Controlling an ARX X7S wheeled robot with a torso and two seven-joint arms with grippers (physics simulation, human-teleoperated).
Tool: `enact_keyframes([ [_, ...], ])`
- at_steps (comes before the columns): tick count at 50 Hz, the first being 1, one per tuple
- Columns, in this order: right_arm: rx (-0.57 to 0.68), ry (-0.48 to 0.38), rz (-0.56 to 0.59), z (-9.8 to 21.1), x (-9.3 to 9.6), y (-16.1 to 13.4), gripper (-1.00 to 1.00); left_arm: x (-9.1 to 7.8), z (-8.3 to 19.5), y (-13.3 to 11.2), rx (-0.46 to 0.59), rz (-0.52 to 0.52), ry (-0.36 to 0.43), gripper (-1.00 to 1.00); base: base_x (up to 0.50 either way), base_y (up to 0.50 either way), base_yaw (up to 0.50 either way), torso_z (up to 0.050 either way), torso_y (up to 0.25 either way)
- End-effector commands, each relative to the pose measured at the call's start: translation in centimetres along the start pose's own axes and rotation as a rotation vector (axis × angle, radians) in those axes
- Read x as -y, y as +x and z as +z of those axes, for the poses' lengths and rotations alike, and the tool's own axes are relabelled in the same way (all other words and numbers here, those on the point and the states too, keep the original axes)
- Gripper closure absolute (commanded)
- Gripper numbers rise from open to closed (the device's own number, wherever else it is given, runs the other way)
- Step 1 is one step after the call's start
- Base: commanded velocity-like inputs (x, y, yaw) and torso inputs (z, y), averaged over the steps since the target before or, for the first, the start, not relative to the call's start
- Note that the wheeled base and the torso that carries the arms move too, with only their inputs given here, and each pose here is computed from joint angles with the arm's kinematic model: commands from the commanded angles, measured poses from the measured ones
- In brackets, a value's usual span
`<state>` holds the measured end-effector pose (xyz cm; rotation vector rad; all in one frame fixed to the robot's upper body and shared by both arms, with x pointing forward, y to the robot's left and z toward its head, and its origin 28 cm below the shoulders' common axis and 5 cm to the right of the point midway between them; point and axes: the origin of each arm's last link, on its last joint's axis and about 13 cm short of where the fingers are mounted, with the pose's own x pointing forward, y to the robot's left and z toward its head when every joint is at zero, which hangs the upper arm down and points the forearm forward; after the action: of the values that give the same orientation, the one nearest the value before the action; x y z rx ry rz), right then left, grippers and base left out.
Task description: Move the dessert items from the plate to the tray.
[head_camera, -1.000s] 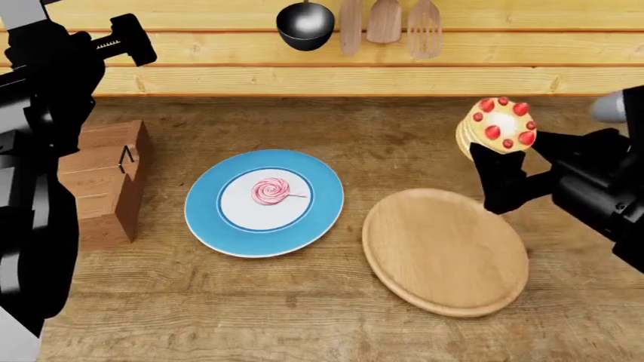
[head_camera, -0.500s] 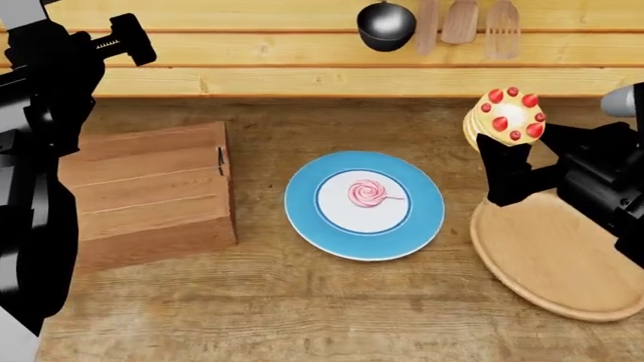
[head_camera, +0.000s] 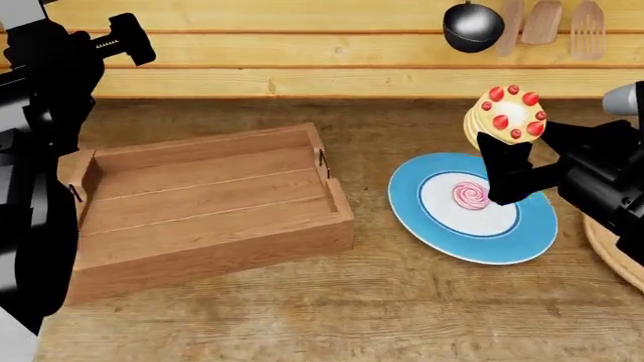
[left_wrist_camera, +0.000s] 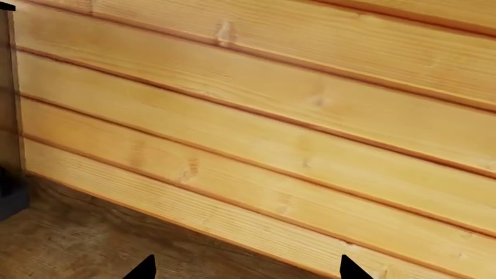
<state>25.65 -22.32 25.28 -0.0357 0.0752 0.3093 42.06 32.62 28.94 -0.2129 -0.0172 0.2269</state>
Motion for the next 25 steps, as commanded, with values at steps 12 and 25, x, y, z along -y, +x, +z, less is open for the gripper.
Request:
enact_keyframes([
  [12,0.022,-0.005,0.002,0.3,0.1,-0.1,1.00,0.0,0.0,0.0,0.000,0.002,-0.002,-1.00,0.02,0.50,0.00,0.000,0.000],
  [25,0.040,-0.076,0.138,2.1,-3.6,5.6,1.00,0.0,0.0,0.0,-0.003,0.000,-0.004,-1.00,0.00,0.06,0.00,0.000,0.001],
])
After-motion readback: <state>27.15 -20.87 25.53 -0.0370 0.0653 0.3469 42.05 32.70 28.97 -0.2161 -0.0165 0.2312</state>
